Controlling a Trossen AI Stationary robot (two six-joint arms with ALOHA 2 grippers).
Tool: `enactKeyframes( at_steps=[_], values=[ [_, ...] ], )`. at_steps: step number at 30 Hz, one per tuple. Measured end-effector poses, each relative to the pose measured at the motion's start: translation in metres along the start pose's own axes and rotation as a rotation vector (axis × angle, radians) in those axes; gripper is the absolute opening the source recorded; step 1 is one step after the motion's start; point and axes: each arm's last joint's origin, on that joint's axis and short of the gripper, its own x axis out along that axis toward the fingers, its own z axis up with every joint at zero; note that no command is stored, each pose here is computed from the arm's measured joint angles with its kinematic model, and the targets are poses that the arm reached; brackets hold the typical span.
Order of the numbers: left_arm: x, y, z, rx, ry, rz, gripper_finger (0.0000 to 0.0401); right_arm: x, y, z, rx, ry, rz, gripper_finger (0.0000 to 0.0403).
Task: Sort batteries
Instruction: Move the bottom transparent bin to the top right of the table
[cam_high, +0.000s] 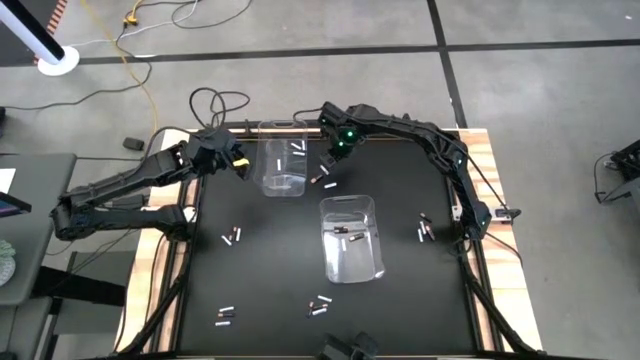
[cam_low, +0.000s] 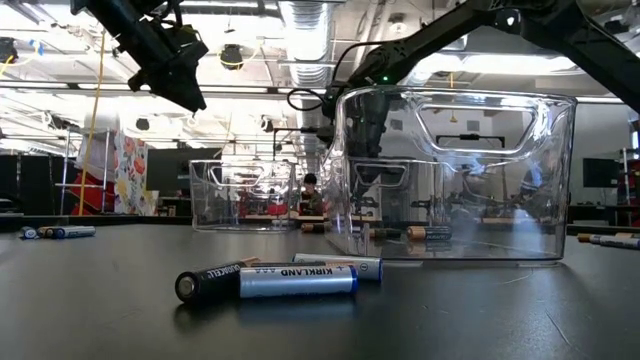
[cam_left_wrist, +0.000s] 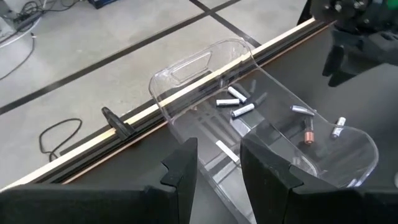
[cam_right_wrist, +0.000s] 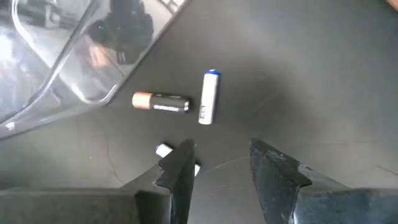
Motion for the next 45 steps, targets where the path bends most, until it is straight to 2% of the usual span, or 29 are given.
enactKeyframes(
  at_steps=[11,16,20,25,32,39,45],
  values=[
    [0.000,-0.001,0.000,0.012,0.005,-0.020,0.0116,-0.003,0.000,0.002,0.074,0.031,0.160,0.0168],
    [0.000,-0.001,0.000,0.055,0.005,-0.020,0.0116,-0.005,0.001,0.001,0.110,0.084,0.303,0.0168],
    [0.000,-0.001,0.000,0.083,0.004,-0.020,0.0116,-0.009,-0.008,0.002,0.165,0.131,0.402,0.0168],
    [0.000,-0.001,0.000,0.087,0.004,-0.021,0.0116,-0.012,-0.023,0.006,0.248,0.125,0.397,0.0168],
    [0.000,-0.001,0.001,0.128,-0.010,-0.023,0.0116,-0.003,-0.008,0.005,0.264,0.133,0.382,0.0168],
    [0.000,-0.001,0.002,0.131,-0.020,-0.024,0.0116,0.034,-0.003,-0.001,0.272,0.218,0.349,0.0168],
    [0.000,-0.001,0.002,0.131,-0.020,-0.024,0.0116,0.031,-0.003,0.000,0.266,0.206,0.354,0.0168]
  ],
)
